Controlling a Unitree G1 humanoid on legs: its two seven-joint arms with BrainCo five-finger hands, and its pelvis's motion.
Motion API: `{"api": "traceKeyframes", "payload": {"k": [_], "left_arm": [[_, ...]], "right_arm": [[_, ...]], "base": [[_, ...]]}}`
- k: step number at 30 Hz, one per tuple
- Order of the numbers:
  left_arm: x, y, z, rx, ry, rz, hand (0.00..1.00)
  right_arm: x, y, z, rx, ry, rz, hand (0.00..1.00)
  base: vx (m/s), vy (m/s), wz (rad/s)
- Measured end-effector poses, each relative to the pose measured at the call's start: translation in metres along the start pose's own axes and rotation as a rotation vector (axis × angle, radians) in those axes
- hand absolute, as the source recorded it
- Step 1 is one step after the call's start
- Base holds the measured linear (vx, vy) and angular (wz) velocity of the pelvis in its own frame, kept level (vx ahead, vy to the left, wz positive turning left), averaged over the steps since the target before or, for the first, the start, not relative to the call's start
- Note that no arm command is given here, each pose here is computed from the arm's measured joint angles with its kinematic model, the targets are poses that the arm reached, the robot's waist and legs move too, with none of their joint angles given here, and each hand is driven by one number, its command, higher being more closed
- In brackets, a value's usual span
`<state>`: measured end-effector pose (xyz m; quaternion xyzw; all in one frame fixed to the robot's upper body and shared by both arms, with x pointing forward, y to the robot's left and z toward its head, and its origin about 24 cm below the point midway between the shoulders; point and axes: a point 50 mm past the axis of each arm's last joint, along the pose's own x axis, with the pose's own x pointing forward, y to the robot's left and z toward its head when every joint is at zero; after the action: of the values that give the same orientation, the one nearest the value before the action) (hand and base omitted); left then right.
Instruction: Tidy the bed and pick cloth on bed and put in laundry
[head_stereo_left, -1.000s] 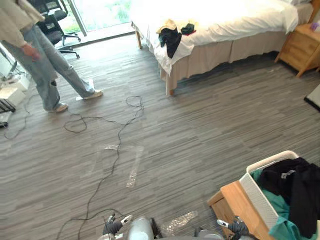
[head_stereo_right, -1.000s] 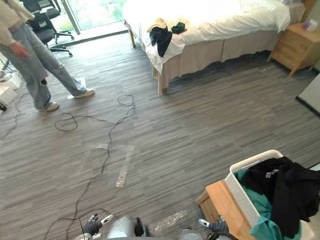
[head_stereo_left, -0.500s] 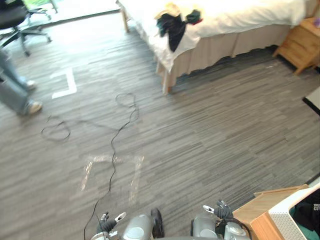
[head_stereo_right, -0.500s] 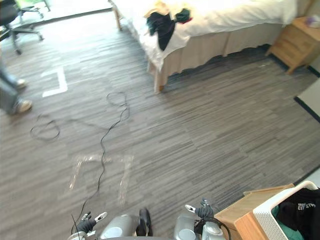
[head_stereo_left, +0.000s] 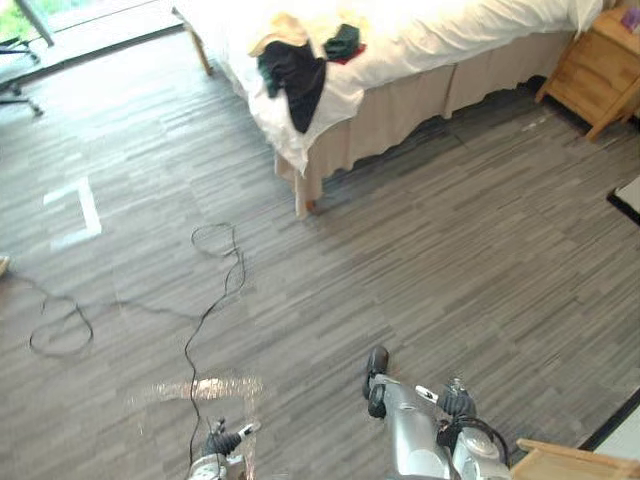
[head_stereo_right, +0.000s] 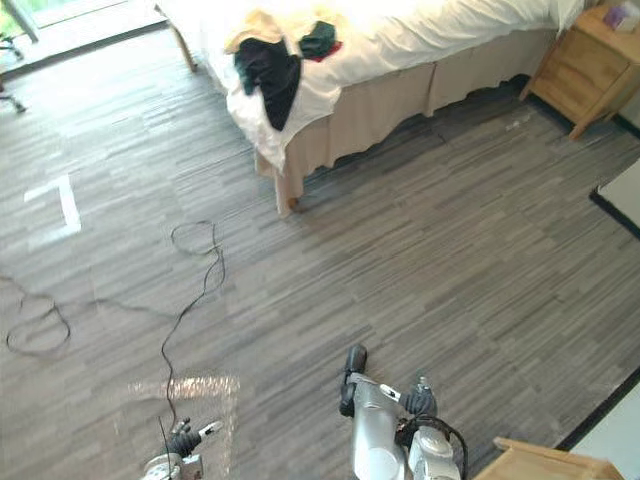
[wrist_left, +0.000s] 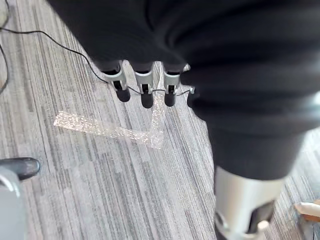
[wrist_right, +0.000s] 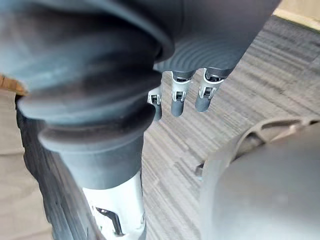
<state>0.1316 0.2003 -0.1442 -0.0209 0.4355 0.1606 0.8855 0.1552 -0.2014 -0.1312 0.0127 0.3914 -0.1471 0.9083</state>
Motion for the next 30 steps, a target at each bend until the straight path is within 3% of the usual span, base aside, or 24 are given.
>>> {"api": "traceKeyframes", "payload": {"k": [5, 13, 20, 26, 30], "left_arm": [[-0.012, -0.031, 0.013, -0.015, -0.124, -0.083, 0.00], [-0.013, -0.026, 0.008, -0.012, -0.113, -0.070, 0.00], [-0.005, -0.006, -0.002, 0.053, -0.023, -0.009, 0.00], [-0.006, -0.007, -0.007, 0.113, -0.006, -0.012, 0.00], [-0.008, 0.017, -0.018, 0.169, 0.025, 0.031, 0.00]], "right_arm": [[0.006, 0.004, 0.019, -0.048, -0.052, 0.010, 0.00], [-0.003, -0.003, 0.005, -0.066, -0.044, -0.014, 0.00], [-0.017, 0.018, -0.017, -0.043, 0.001, 0.027, 0.00], [-0.036, 0.017, 0.065, -0.018, -0.399, 0.003, 0.00], [-0.076, -0.003, 0.122, 0.021, -0.722, -0.171, 0.00]], "base": [[0.57, -0.100, -0.45], [0.51, 0.151, 0.02], [0.66, 0.299, 0.73], [0.45, -0.034, 1.17], [0.39, -0.257, 0.81]]}}
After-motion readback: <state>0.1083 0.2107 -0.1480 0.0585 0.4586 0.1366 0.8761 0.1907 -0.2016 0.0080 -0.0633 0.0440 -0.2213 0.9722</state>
